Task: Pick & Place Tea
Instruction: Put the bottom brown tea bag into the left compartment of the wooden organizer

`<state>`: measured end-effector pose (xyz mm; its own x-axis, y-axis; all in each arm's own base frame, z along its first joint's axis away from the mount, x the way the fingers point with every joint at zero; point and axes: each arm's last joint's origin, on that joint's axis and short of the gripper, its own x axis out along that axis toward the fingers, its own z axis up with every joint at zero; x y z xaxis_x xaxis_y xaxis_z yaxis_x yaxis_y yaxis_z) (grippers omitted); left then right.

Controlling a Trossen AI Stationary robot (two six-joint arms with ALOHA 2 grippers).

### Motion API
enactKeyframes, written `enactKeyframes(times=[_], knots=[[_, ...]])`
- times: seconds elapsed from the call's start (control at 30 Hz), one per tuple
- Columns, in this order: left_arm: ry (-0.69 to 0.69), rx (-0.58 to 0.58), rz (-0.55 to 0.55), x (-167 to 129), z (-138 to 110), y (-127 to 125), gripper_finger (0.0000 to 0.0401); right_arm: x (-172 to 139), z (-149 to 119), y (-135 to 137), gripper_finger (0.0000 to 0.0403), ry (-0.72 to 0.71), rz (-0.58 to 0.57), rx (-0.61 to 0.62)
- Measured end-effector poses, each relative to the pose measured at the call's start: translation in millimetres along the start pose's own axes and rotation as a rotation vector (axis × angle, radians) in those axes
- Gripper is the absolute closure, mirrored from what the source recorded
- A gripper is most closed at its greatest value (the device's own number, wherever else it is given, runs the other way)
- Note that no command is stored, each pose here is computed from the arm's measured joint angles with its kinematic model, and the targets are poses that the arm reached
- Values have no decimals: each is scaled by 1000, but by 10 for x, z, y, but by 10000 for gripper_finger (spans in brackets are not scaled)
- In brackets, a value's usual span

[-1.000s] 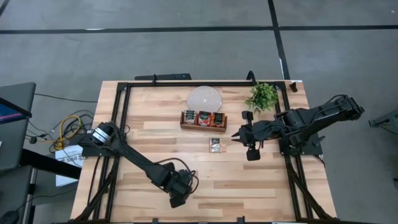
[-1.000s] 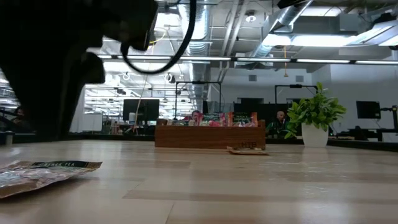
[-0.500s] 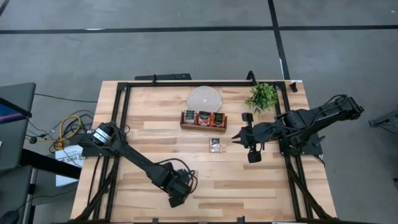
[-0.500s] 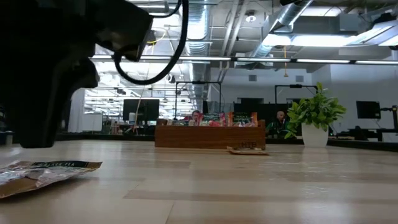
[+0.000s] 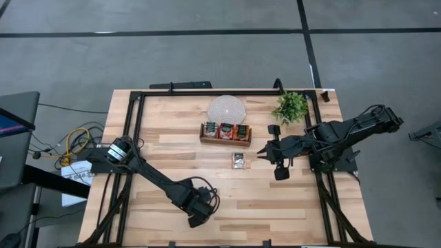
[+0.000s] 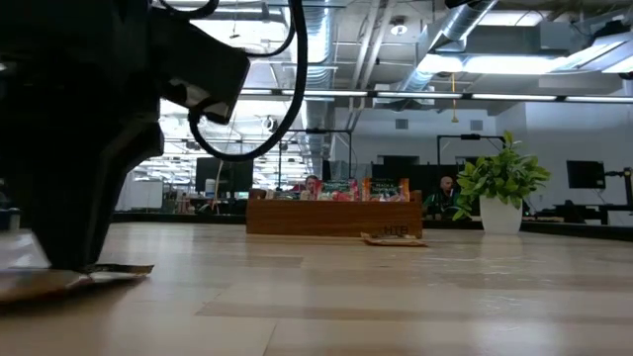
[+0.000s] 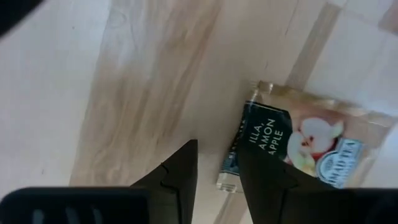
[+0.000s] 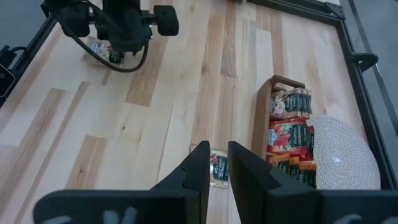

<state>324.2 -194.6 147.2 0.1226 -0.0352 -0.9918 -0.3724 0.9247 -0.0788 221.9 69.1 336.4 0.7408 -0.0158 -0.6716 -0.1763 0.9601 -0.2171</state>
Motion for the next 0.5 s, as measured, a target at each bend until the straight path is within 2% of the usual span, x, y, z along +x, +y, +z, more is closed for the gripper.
enactKeyframes(times=[0.27,0.5], knots=[[29,9,28,94,-8,-1,296,0,2,0,353,-2,0,1],[0,6,155,79,-36,89,296,0,2,0,353,-2,0,1]])
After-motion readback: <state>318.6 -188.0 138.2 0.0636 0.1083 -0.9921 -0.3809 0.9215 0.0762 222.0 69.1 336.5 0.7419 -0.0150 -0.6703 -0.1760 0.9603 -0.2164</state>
